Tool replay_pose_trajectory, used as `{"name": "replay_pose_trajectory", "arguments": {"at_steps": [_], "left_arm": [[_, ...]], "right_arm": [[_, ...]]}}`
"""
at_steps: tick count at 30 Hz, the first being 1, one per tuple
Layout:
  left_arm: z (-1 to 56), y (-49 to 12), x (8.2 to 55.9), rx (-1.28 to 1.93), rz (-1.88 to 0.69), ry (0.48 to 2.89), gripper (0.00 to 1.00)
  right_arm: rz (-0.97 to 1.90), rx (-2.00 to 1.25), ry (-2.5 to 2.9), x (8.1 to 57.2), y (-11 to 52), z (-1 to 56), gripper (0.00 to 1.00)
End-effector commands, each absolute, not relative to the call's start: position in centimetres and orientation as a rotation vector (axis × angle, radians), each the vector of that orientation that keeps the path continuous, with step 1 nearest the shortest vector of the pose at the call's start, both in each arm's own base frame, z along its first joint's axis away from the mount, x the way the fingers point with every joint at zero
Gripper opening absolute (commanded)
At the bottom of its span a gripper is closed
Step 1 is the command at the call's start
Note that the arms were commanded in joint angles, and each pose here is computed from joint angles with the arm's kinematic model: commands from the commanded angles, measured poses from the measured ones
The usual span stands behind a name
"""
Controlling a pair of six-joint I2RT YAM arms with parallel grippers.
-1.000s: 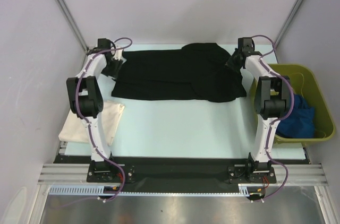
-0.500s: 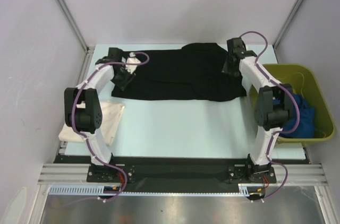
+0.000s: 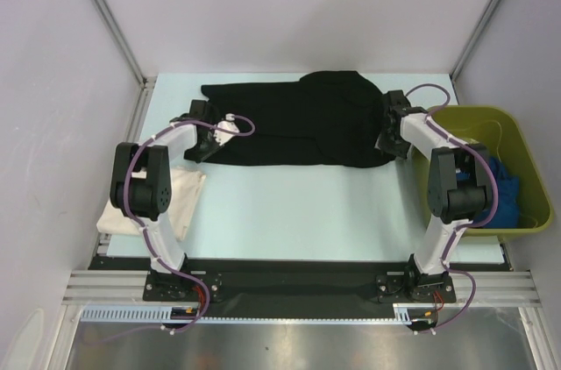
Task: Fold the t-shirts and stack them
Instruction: Fold the tshirt
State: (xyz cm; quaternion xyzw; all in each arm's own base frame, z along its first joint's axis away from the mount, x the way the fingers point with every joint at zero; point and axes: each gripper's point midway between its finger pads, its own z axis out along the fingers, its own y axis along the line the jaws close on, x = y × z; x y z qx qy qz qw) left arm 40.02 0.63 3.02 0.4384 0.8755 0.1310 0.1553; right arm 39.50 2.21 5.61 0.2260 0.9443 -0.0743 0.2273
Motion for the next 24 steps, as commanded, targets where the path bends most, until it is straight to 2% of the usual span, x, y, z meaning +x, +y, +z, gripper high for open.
{"name": "replay_pose_trajectory", "arguments": {"at_steps": [1,2,3,4,6,9,10,13,16,22,24], "left_arm": [[4.1,0.4,42.0,1.206,0.428,2.428,0.28],[4.0,0.3,41.9,1.207,0.417,2.433,0.23],[4.1,0.3,41.9,1.196,0.413,2.434,0.07],[4.1,0.4,41.9,1.187,0.424,2.432,0.0],[4.5,0.5,42.1,1.163,0.434,2.422,0.0],[5.6,1.1,42.7,1.087,0.414,2.424,0.0],[6.1,1.4,43.0,1.056,0.412,2.422,0.0],[8.4,2.9,43.3,0.988,0.411,2.4,0.0],[9.4,4.3,42.9,0.979,0.441,2.377,0.0],[7.4,3.9,41.5,1.056,0.415,2.397,0.0],[6.9,2.8,41.2,1.127,0.37,2.394,0.25]], "right_arm": [[-0.237,0.712,2.474,42.2,1.5,5.7,0.53],[-0.239,0.732,2.459,42.4,1.2,5.4,0.54],[-0.244,0.752,2.447,42.5,0.9,5.2,0.54],[-0.231,0.778,2.421,42.7,0.9,5.3,0.54],[-0.238,0.799,2.416,42.3,0.4,4.7,0.52],[-0.24,0.813,2.439,41.8,0.1,3.6,0.36],[-0.244,0.816,2.447,41.5,0.1,3.4,0.2],[-0.23,0.811,2.445,40.8,0.3,3.8,0.0],[-0.229,0.789,2.452,40.2,0.5,4.5,0.0],[-0.196,0.744,2.492,39.3,1.7,5.0,0.0],[-0.195,0.744,2.494,39.1,1.7,5.0,0.0]]}}
